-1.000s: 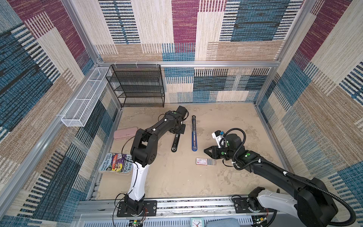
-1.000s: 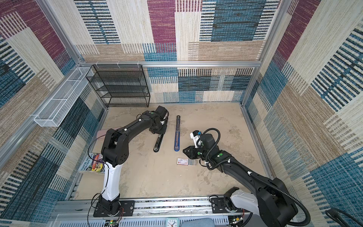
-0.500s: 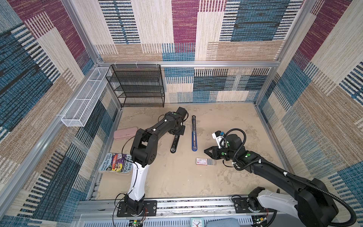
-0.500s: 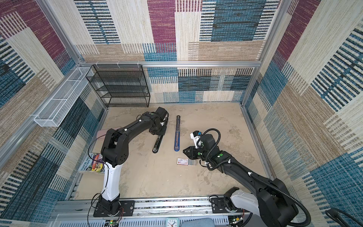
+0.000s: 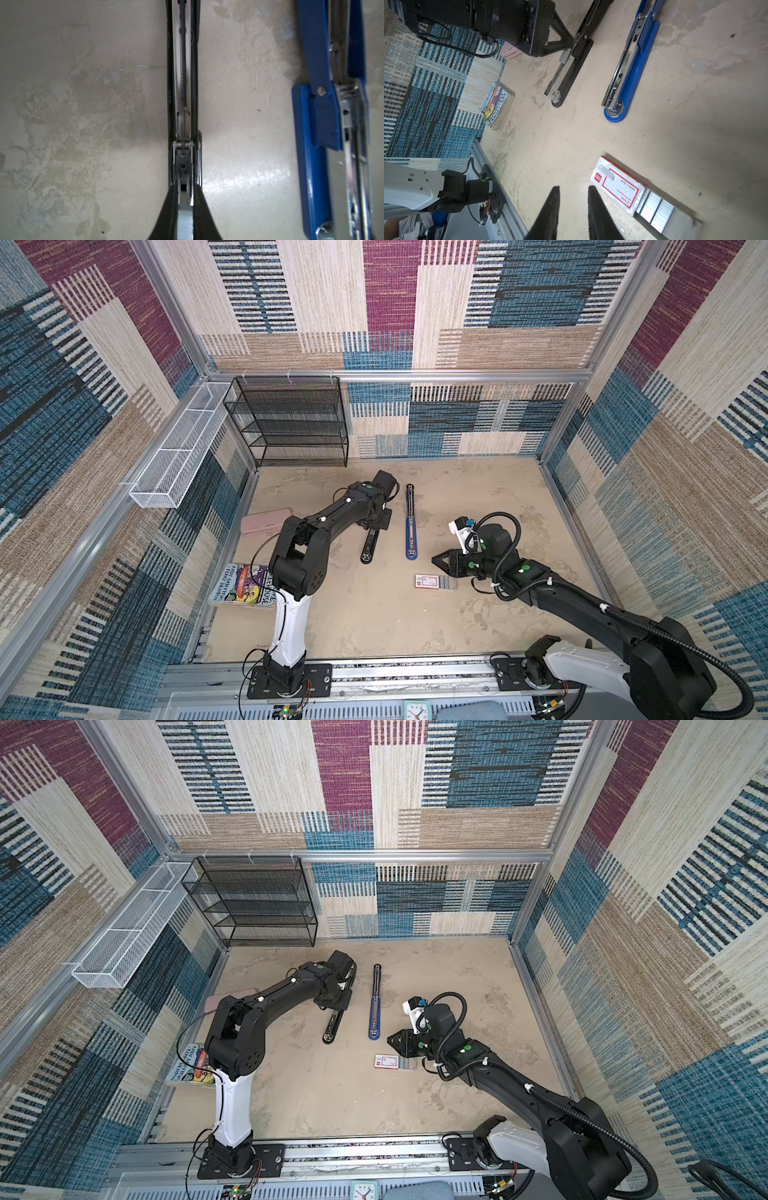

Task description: Load the staples into the stapler

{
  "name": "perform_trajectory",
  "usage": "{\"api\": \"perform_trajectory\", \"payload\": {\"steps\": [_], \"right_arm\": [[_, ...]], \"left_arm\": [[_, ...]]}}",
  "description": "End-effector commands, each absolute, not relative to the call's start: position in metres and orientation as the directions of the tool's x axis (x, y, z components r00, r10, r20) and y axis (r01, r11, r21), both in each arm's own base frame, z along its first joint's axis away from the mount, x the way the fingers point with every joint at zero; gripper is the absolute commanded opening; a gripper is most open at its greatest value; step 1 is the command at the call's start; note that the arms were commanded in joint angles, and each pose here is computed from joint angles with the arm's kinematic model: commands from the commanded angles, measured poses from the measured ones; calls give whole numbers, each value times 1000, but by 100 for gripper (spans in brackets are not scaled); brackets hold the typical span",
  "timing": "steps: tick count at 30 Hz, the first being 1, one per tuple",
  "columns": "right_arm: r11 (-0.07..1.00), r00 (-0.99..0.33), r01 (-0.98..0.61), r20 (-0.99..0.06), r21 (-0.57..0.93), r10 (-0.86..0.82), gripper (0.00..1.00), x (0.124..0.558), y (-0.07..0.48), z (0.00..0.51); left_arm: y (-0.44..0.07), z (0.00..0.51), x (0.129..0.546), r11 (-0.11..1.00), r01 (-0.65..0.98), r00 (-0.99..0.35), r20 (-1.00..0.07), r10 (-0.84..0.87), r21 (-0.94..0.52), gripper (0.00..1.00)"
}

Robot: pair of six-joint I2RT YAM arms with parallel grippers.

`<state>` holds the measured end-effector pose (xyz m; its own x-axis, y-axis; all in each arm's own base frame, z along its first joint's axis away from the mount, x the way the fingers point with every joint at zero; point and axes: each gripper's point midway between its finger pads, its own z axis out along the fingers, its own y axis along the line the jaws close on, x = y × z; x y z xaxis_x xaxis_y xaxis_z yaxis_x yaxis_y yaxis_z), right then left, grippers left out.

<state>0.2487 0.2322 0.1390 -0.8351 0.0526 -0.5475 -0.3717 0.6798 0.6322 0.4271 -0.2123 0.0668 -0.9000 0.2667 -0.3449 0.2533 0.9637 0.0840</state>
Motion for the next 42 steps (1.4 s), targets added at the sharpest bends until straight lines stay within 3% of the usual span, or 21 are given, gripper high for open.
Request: {"api": "perform_trajectory", "payload": {"steps": [1,25,42], "right_arm": [[669,-826,-381,-560,638,63,28,251,234,144],[671,-824,-386,-563,633,57,28,252,235,145],[676,-827,-379,-559,632,58,28,252,234,142]], "left_arm": [[-212,71,432,960,260,-886,-371,279,102,2],[-212,66,432,956,260,-876,-383,292,133,2],[-212,89,451,965,218,-821,-507,261,144,1]]}}
